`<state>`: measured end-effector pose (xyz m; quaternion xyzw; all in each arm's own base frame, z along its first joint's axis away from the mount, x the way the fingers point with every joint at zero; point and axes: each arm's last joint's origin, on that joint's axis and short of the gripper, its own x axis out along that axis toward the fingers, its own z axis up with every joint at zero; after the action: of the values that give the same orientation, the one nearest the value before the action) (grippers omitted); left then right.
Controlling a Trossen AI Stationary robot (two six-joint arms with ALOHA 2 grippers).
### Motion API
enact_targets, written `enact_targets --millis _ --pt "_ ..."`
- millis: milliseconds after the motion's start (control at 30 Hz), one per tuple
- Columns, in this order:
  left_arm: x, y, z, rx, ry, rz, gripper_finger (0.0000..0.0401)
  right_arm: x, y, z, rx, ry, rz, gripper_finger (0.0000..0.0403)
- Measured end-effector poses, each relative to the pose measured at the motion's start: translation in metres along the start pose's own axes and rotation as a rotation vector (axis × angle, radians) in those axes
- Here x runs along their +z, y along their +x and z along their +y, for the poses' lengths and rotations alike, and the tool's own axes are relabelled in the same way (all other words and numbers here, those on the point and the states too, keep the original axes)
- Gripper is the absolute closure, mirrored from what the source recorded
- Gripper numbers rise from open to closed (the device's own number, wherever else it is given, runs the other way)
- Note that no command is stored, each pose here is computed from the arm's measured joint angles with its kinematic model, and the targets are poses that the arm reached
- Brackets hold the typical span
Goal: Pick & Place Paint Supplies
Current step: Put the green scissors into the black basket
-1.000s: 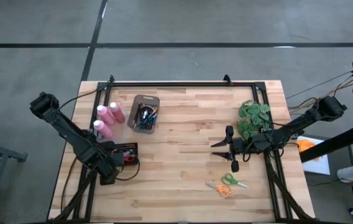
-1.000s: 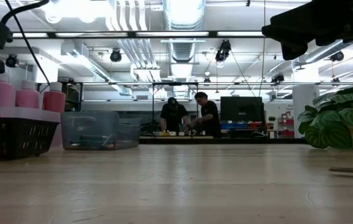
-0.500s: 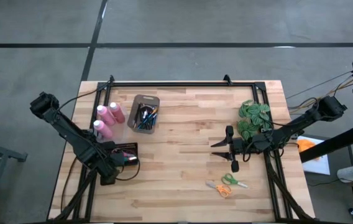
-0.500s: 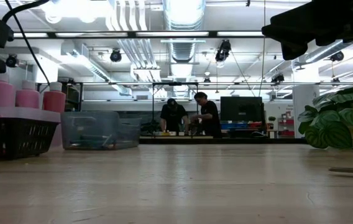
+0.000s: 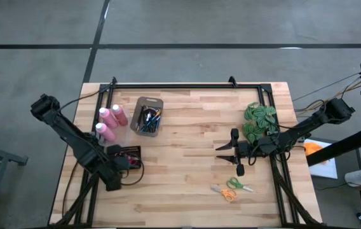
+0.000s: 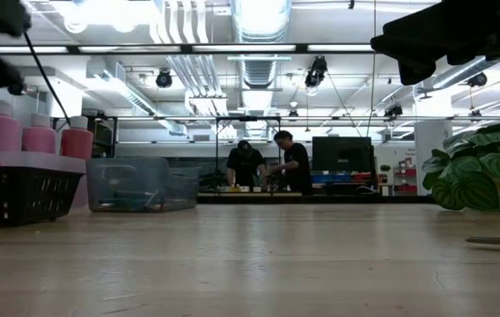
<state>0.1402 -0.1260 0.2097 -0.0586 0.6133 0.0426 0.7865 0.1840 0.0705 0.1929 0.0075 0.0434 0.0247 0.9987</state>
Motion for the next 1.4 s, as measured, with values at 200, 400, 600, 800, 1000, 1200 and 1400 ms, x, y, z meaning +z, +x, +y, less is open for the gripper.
enact_targets --millis 200,400,600,800,1000,1200,1400 --pt "0.02 -0.022 -0.009 0.037 0.019 -0.251 0.0282 0.0 0.0 0.0 0.0 0.0 0.0 0.0273" --pt "0.04 -0.033 -0.017 0.128 -0.083 -0.636 0.0282 0.0 0.0 0.0 0.0 -0.001 0.0 0.0273" --pt "0.053 -0.031 -0.021 0.243 -0.041 -0.9 0.0281 0.0 0.0 0.0 0.0 0.0 0.0 0.0273" --pt "0.079 -0.029 -0.02 0.082 0.122 -1.009 0.0281 0.0 0.0 0.0 0.0 0.0 0.0 0.0273" --pt "0.1 -0.026 -0.003 -0.07 0.258 -1.028 0.0281 0.0 0.0 0.0 0.0 -0.001 0.0 0.0273" --pt "0.107 -0.025 0.008 -0.049 0.23 -1.024 0.0281 0.0 0.0 0.0 0.0 0.0 0.0 0.0273" --pt "0.107 -0.024 0.008 -0.046 0.236 -1.021 0.0281 0.0 0.0 0.0 0.0 0.0 0.0 0.0273"
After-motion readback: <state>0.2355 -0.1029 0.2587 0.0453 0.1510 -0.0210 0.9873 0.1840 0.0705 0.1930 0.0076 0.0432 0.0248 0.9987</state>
